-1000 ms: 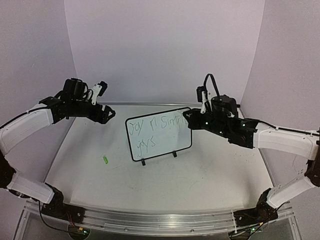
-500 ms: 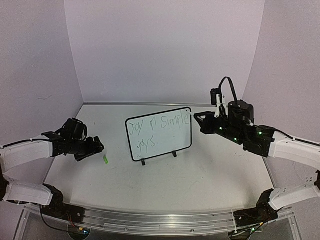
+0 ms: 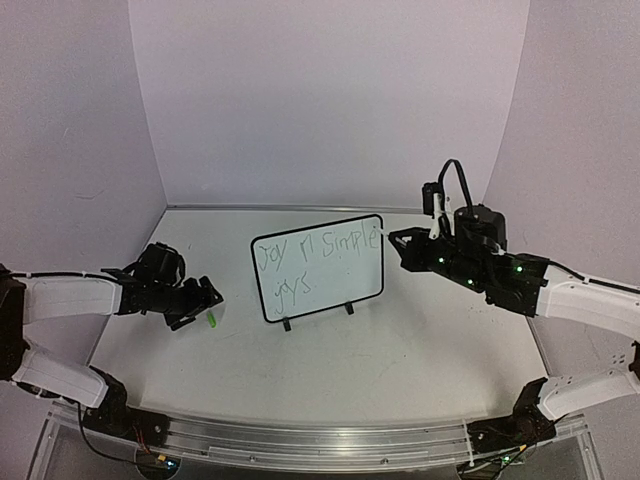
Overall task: Write a sentence on the whiteboard
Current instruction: Adjust the pen cap at the center of the board.
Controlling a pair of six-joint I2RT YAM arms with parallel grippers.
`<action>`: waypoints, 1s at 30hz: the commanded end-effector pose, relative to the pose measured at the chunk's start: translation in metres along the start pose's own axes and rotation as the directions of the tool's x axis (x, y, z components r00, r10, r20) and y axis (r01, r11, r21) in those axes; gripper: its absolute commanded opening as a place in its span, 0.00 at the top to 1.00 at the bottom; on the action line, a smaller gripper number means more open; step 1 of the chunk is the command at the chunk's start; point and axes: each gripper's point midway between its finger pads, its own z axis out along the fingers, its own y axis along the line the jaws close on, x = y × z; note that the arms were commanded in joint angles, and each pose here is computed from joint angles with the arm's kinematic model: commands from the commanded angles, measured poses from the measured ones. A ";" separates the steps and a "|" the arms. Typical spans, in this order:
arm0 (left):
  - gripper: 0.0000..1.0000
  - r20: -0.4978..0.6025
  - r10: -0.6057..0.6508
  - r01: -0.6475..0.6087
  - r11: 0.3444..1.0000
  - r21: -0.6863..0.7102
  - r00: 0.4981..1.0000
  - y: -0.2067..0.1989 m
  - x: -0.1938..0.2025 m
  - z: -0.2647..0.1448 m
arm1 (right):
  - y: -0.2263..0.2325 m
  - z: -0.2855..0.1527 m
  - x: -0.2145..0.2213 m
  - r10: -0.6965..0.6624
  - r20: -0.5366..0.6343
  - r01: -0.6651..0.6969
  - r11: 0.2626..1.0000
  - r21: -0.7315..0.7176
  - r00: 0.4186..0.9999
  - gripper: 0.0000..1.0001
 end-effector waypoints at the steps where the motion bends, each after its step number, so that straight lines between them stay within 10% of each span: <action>1: 0.10 -0.003 -0.002 0.002 0.997 0.073 1.000 -0.014 -0.001 0.006 | -0.001 0.002 0.001 0.021 0.009 -0.021 1.000 0.004 1.000 1.00; 30: 0.10 -0.146 -0.030 0.057 0.980 0.190 0.989 -0.050 0.021 0.055 | -0.002 0.018 0.011 0.038 -0.026 -0.037 0.999 0.023 0.999 1.00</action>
